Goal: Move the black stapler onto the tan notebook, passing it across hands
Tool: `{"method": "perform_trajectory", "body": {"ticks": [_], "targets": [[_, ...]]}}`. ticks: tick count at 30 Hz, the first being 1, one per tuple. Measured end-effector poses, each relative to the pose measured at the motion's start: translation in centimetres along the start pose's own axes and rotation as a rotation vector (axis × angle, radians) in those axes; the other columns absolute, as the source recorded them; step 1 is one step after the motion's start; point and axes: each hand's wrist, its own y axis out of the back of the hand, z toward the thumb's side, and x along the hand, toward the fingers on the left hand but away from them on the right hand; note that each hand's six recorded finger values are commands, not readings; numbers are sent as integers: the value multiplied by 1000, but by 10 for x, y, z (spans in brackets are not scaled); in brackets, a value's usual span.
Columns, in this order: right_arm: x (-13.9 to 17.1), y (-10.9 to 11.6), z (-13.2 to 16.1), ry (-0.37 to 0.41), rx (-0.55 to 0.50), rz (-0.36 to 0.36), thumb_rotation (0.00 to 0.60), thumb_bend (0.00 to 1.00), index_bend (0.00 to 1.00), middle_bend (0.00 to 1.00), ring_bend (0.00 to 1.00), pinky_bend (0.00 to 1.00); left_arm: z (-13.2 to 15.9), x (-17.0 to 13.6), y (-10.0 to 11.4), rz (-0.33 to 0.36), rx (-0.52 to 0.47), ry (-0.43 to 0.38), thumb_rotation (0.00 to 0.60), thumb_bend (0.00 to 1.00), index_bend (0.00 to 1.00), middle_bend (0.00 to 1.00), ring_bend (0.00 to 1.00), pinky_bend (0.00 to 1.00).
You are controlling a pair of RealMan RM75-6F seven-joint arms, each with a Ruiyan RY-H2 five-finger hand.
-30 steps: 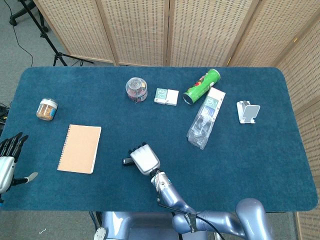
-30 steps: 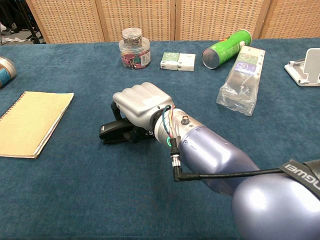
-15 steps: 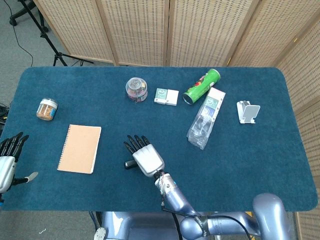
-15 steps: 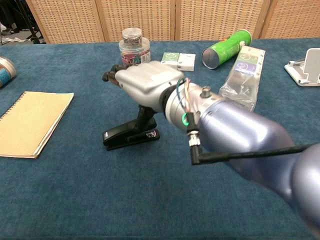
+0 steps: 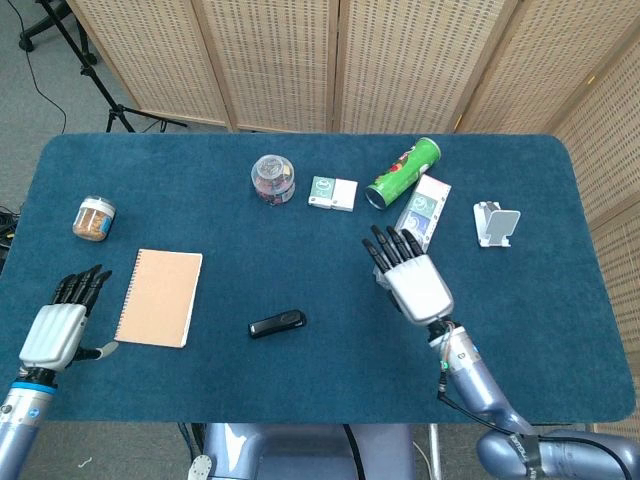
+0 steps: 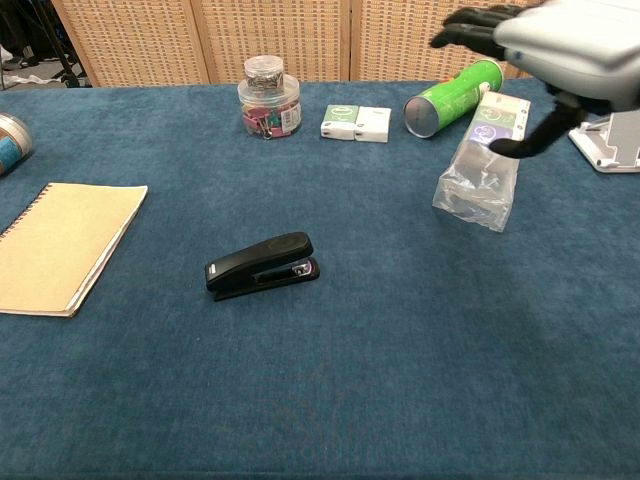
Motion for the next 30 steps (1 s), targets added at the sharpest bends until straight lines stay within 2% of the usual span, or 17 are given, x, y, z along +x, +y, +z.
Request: {"method": "perform_trajectory", "body": {"ticks": [6,8,11,16,22,27,30], "targets": [[60,-29,-78,-104,-91,16,600,337,0,0,0,106,55,25,-21,-49,25,-97,600,0,0,0,0,0],[91,-39,-109,-161,-98,18,600,336,0,0,0,106,77,31,-31,-75,24,-125,600,0,0,0,0,0],[131,-46,-135,-221,-105,17,600,334,0,0,0,106,106,38,-44,-103,17,-150,600,0,0,0,0,0],[162,-45,-141,-271,-167,7,600,337,0,0,0,106,155,47,-64,-133,3,-194,600,0,0,0,0,0],[175,-45,-144,-302,-228,-12,600,328,0,0,0,106,201,57,-84,-151,-10,-203,600,0,13,0,0,0],[176,-42,-147,-303,-241,-28,600,311,0,0,0,106,222,65,-99,-158,-2,-187,600,4,72,0,0,0],[176,-41,-149,-305,-247,-35,600,312,0,0,0,106,231,71,-106,-157,-15,-172,600,64,134,0,0,0]]}}
